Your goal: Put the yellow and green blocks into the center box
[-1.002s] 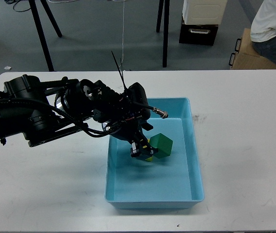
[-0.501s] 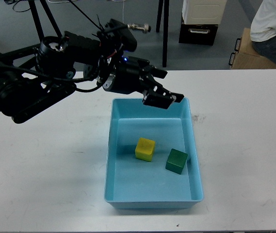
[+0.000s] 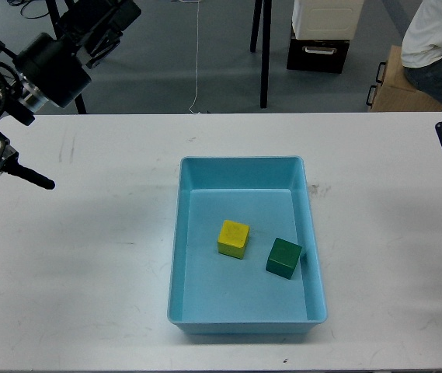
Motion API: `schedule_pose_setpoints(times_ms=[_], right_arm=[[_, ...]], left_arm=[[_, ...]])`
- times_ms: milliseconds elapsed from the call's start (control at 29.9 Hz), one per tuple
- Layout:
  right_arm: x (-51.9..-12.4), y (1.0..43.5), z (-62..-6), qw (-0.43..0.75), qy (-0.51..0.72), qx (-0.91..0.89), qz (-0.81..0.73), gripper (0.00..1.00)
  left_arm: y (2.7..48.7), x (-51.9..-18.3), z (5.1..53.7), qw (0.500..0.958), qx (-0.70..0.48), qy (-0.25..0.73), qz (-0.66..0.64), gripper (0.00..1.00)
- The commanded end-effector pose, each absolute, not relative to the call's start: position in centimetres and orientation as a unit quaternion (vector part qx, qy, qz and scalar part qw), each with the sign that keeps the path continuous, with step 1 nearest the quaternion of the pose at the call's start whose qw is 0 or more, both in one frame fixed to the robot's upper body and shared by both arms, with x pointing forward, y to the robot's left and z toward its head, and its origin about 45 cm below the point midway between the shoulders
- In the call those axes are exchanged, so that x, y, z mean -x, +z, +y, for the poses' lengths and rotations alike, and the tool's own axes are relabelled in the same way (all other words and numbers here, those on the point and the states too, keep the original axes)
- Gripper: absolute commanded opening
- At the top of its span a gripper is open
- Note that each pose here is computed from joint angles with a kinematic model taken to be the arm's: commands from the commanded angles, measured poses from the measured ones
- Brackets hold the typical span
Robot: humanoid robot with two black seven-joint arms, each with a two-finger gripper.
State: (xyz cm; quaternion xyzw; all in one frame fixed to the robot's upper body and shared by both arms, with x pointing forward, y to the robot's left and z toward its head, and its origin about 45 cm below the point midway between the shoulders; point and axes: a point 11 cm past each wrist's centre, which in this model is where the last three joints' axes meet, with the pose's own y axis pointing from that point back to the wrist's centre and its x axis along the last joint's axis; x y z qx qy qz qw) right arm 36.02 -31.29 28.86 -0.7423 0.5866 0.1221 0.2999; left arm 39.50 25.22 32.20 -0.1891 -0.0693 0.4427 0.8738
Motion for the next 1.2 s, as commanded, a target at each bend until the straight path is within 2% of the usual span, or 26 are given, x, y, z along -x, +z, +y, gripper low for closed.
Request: schedule_pose_setpoints(times_ms=[0,134,267,501,768,1169], right_arm=[[-36.5,28.5,-29.2,0.341,0.202,0.733,0.553,0.98],[-35.7,26.6,-28.1,0.384,0.287,0.698,0.531,0.98],[-33.5,23.6,-29.4,0.425,0.359,0.637,0.533,0.98],[-28.6,19.9,-29.8,0.478,0.421,0.574,0.514,0.98],[-27.1,19.3,-29.5,0.509,0.44,0.547,0.498,0.98],[-26.5,18.5,-29.5,0.512,0.443,0.536,0.505,0.98]], left_arm=[[28.9,-37.4,25.5,0.847,0.218,0.476,0.096,1.0],[25.3,-35.5,24.0,0.797,0.24,0.524,0.178,1.0],[22.6,-33.9,22.4,0.754,0.286,0.538,0.248,1.0],[18.4,-30.3,23.7,0.682,0.327,0.549,0.355,1.0],[17.8,-29.2,23.4,0.673,0.332,0.544,0.376,1.0],[16.9,-28.4,22.7,0.632,0.372,0.518,0.439,1.0]])
